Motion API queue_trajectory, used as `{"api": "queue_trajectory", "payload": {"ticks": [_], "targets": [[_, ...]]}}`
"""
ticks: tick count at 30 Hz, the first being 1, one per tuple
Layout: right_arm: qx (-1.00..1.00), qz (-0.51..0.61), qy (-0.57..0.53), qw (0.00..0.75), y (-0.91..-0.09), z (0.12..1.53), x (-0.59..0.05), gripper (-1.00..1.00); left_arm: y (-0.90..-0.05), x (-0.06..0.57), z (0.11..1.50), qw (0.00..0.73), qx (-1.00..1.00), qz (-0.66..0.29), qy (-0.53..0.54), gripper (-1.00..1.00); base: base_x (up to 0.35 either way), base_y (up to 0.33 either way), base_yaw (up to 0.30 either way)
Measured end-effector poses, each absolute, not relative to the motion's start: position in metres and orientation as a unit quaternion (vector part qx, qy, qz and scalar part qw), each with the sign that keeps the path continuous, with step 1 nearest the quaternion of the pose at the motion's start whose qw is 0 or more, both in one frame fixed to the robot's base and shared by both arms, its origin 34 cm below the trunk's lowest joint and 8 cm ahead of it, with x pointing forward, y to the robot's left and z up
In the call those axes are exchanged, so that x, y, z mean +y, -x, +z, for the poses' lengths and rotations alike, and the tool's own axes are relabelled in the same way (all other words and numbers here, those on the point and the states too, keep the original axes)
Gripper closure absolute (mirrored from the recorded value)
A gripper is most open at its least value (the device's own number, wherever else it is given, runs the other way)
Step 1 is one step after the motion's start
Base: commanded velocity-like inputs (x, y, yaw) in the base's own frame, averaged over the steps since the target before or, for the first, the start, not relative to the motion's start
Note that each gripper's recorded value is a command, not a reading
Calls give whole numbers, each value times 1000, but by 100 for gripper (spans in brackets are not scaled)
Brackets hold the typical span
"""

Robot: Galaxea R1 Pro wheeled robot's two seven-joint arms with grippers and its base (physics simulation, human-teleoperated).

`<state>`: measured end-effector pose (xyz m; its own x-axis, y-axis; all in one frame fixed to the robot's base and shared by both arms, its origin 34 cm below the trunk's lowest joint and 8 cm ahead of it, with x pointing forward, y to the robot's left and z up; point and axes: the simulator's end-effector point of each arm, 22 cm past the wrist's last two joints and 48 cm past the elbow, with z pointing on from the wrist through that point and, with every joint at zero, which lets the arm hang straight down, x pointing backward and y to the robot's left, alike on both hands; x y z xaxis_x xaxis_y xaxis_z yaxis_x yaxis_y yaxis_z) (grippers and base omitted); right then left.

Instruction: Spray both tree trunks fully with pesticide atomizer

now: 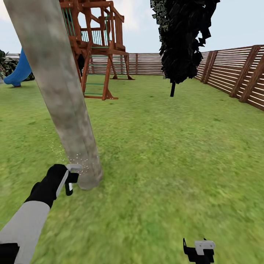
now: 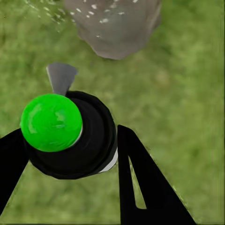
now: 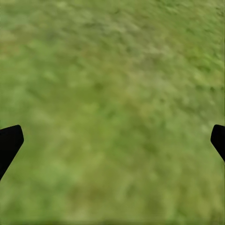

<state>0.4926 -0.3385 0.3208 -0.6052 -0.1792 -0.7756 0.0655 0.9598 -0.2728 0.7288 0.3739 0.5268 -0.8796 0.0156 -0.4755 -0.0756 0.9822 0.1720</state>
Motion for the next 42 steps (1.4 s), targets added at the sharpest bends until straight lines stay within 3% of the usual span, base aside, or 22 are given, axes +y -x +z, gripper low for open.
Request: {"api": "queue_trajectory", "payload": {"ticks": [5, 7, 13, 19, 24, 29, 42], "targets": [[885, -138, 33, 443, -492, 321, -338, -100, -716, 467, 546, 241, 957, 156, 39, 100, 90, 0, 0], [885, -137, 33, 443, -492, 320, -338, -100, -723, 423, 537, 244, 962, 121, 30, 100, 109, 0, 0], [885, -137, 33, 443, -492, 320, -338, -100, -715, 469, 547, 240, 957, 155, 41, 100, 7, 0, 0], [885, -138, 33, 443, -493, 321, -338, -100, -748, 408, 584, 290, 949, 121, 23, 100, 0, 0, 0], [885, -137, 33, 443, -492, 321, -338, -100, -739, 458, 595, 287, 944, 156, 37, 100, 0, 0, 0], [885, -137, 32, 443, -493, 321, -338, -100, -749, 402, 586, 292, 949, 114, 22, 100, 0, 0, 173], [885, -137, 33, 443, -493, 321, -337, -100, -757, 390, 599, 311, 943, 122, 1, 100, 64, -95, 103]]}}
